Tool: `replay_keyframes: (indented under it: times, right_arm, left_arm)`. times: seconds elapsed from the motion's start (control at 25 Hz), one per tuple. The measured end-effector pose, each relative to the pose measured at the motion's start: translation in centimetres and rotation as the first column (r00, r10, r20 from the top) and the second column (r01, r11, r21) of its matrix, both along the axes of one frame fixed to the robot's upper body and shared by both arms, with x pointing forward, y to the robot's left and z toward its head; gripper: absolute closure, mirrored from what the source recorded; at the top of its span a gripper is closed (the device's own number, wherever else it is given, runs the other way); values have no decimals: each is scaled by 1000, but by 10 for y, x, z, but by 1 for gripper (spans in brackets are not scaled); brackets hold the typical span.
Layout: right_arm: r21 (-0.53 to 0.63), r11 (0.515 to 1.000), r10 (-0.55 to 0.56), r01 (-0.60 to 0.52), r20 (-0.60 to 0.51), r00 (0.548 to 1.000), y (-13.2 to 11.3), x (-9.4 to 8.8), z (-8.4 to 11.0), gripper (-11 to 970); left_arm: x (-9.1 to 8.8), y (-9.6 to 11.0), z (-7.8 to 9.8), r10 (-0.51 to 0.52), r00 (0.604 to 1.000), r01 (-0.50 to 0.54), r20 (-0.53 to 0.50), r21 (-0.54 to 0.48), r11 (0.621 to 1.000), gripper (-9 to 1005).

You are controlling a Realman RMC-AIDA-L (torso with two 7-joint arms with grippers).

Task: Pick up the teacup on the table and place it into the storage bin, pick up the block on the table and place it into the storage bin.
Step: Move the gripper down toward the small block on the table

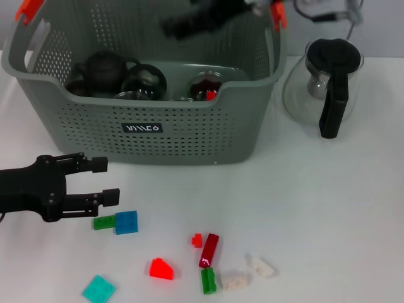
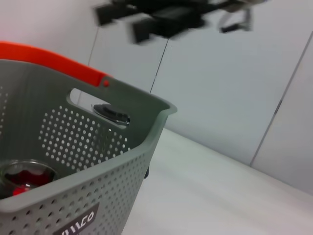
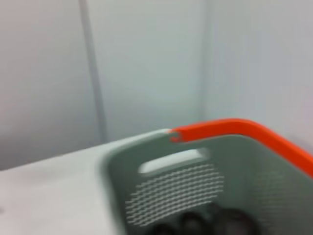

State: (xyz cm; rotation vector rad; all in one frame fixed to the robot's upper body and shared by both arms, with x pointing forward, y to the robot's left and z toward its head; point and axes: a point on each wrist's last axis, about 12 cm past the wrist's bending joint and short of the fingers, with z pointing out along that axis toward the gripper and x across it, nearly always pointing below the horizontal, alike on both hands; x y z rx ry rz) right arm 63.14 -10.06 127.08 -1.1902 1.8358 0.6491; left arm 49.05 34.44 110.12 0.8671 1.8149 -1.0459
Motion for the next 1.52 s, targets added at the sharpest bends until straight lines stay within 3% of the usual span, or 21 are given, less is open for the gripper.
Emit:
replay_keyframes:
  times: [0.16, 0.48, 0.72, 1.12, 1.52]
  right_arm:
    - [-8, 998, 62, -62, -62, 996, -22, -23, -4, 132]
    - [-105, 979, 147, -172, -215, 966, -52, -42, -24, 125]
    - [-234, 958, 91, -167, -304, 948, -64, -46, -47, 124]
    - [-331, 900, 132, -283, -411, 902, -52, -63, -89, 125]
    - [-426, 839, 149, -339, -420, 895, -27, -73, -99, 133]
  left_arm:
    - [0, 2, 1, -1, 1000, 1, -2, 6, 1000, 188]
    - [-1, 3, 0, 8, 1000, -8, -26, -2, 1000, 189]
    - [-3, 4, -3, 5, 999, -4, -42, 10, 1000, 190]
    - [-4, 5, -6, 16, 999, -15, -51, 20, 1000, 191]
    - [-3, 0, -13, 22, 997, -19, -72, 49, 999, 192]
